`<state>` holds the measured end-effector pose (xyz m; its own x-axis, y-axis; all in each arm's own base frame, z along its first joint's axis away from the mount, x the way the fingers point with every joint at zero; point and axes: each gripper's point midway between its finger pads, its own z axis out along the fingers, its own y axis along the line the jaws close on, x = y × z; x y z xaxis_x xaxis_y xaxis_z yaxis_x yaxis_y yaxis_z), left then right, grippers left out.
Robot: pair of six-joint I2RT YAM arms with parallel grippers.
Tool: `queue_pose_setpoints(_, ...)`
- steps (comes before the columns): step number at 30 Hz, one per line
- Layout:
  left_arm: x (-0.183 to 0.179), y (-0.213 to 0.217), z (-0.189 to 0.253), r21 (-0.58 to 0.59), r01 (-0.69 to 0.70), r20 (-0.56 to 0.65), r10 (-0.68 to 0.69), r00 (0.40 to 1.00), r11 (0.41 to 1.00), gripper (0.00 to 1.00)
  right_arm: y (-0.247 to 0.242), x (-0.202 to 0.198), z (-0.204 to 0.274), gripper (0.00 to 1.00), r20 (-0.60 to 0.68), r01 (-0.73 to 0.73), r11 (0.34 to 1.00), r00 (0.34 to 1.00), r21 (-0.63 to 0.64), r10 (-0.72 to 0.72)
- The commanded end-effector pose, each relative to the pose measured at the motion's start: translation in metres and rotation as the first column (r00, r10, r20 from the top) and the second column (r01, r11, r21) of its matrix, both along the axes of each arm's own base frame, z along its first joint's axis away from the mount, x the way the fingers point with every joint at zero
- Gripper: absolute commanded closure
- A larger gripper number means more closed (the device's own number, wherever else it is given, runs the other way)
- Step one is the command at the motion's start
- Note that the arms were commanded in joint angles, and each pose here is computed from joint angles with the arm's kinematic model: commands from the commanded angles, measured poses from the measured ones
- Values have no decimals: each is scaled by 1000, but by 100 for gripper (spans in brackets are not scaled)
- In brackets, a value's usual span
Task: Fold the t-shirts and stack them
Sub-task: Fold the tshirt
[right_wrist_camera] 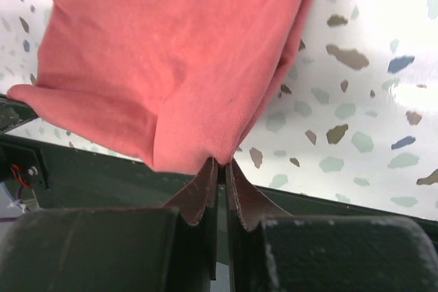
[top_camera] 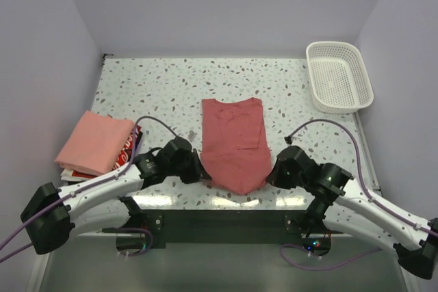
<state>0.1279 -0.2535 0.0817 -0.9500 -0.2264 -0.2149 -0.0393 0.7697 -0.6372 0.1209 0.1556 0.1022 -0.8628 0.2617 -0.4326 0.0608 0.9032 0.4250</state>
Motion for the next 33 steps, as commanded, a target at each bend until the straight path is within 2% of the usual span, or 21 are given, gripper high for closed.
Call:
queue_pose_setpoints(1, 23, -9, 34, -50, 51, 78, -47, 996, 997, 100, 0, 29, 33, 98, 110, -11, 999, 994, -33, 15)
queue_pose_setpoints(6, 57, -24, 54, -72, 65, 97, -57, 994, 995, 100, 14, 69, 44, 100, 83, -24, 1000, 996, 12, 23)
queue_pose_setpoints(7, 63, -25, 57, -74, 69, 107, -61, 992, 995, 100, 16, 84, 55, 100, 115, -16, 999, 993, 32, 12)
queue_pose_setpoints(13, 121, -29, 76, -60, 20, 140, -12, 990, 998, 100, 24, 147, 74, 100, 119, 22, 996, 992, 87, -32)
queue_pose_setpoints(18, 170, -29, 97, -102, -20, 169, 37, 985, 995, 100, 27, 198, 95, 100, 129, 40, 988, 990, 151, -60)
queue_pose_setpoints(20, 191, -28, 102, -116, -42, 178, 62, 982, 992, 100, 29, 216, 87, 100, 97, 47, 986, 993, 157, -63)
queue_pose_setpoints(21, 198, -28, 103, -119, -49, 178, 70, 982, 992, 100, 29, 229, 98, 100, 114, 48, 983, 991, 180, -69)
queue_pose_setpoints(23, 220, -25, 104, -129, -71, 180, 94, 979, 989, 100, 32, 246, 86, 100, 79, 53, 983, 995, 176, -68)
queue_pose_setpoints(28, 262, -16, 92, -136, -110, 160, 131, 978, 985, 100, 29, 297, 95, 100, 108, 66, 979, 990, 192, -88)
queue_pose_setpoints(29, 272, -8, 90, -138, -131, 157, 152, 976, 982, 100, 29, 306, 80, 100, 77, 74, 981, 993, 177, -89)
queue_pose_setpoints(33, 300, 5, 76, -153, -164, 134, 185, 974, 975, 100, 24, 346, 67, 100, 57, 86, 980, 994, 177, -97)
